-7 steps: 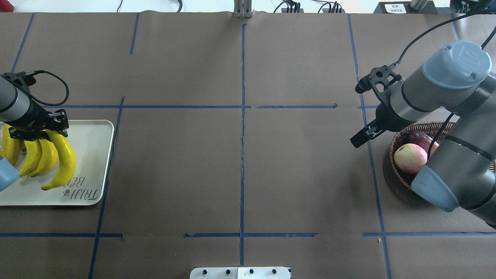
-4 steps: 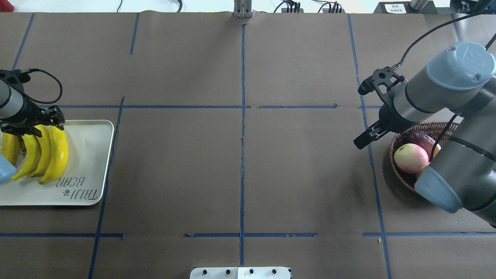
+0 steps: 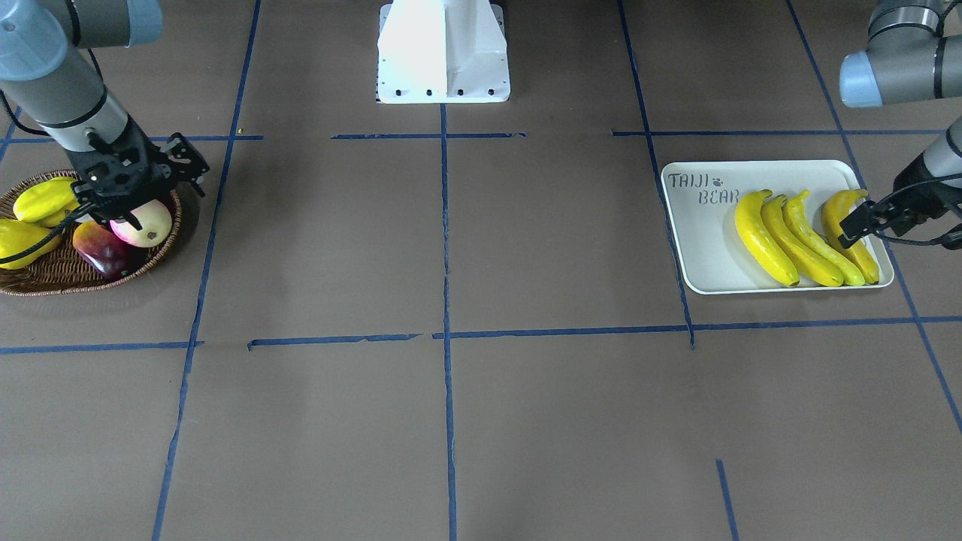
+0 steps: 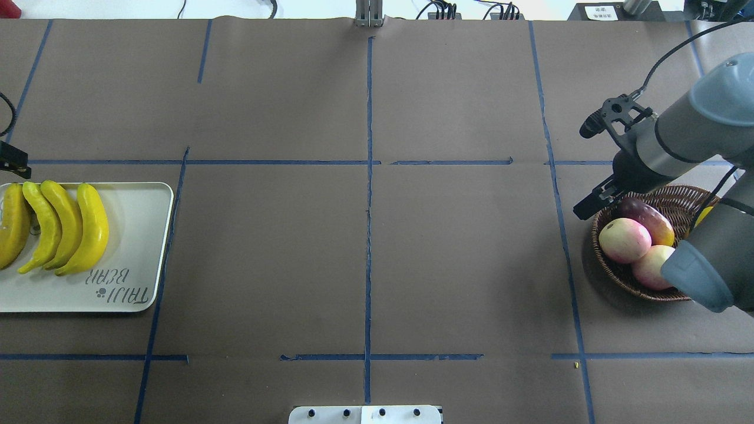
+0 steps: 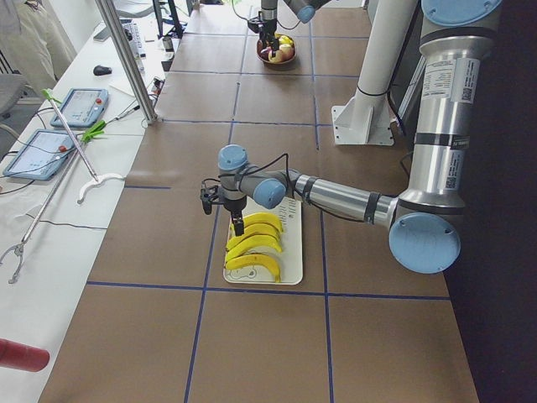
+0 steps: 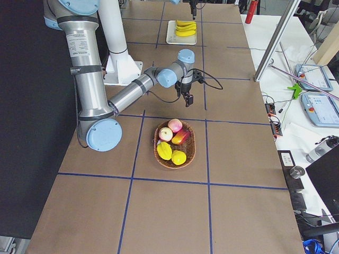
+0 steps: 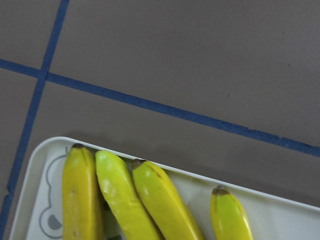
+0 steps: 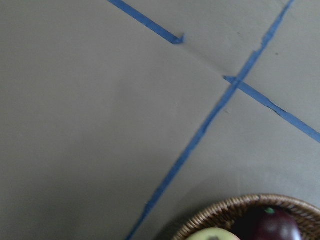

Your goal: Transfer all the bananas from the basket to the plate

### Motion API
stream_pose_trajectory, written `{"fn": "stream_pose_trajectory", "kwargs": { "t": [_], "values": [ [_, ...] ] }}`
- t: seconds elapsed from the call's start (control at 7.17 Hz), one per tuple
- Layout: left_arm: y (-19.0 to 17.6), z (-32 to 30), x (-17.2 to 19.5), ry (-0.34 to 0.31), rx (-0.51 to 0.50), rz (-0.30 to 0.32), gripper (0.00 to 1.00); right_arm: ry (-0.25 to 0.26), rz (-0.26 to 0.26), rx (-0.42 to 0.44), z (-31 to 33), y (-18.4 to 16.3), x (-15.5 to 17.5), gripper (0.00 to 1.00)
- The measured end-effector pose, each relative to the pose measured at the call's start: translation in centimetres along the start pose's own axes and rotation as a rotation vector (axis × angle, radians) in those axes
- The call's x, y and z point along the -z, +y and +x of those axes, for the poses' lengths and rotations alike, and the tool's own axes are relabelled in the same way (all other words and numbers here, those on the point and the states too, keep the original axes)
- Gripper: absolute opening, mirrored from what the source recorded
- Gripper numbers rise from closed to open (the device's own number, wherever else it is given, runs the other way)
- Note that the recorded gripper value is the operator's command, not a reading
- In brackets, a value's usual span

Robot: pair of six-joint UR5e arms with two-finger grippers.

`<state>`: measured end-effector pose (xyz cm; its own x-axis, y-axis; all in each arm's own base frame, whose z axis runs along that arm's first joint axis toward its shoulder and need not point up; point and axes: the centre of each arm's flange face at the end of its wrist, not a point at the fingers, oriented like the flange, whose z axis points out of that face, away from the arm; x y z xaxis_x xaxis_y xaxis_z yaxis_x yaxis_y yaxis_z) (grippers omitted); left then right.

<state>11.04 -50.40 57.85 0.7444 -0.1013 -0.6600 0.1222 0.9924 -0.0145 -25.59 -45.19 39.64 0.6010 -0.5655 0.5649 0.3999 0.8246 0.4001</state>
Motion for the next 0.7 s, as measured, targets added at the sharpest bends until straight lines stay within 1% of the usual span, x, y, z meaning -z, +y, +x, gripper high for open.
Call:
{"fn": "stream_pose_trajectory", "kwargs": {
  "t": [0.14,0.28,0.42,0.56,0.7],
  "values": [
    [-0.5,-3.7,1.6,-0.03,-0.099,-0.016,1.0,0.005,-0.017,0.024,4.0,2.2,0.5,0.99],
    [-0.9,-7.4,3.5,-0.059,-0.183,-0.046,1.0,0.002,-0.03,0.051,8.6,4.5,1.0,0.99],
    [-1.0,-10.4,5.1,-0.073,-0.246,-0.078,1.0,-0.008,-0.041,0.082,13.6,7.0,1.3,0.99],
    [-0.7,-13.1,6.6,-0.075,-0.28,-0.104,1.0,-0.017,-0.047,0.108,18.7,9.5,1.4,0.99],
    [-0.2,-15.2,7.9,-0.053,-0.271,-0.121,1.0,-0.021,-0.055,0.105,23.1,12.3,1.3,0.99]
  ]
}}
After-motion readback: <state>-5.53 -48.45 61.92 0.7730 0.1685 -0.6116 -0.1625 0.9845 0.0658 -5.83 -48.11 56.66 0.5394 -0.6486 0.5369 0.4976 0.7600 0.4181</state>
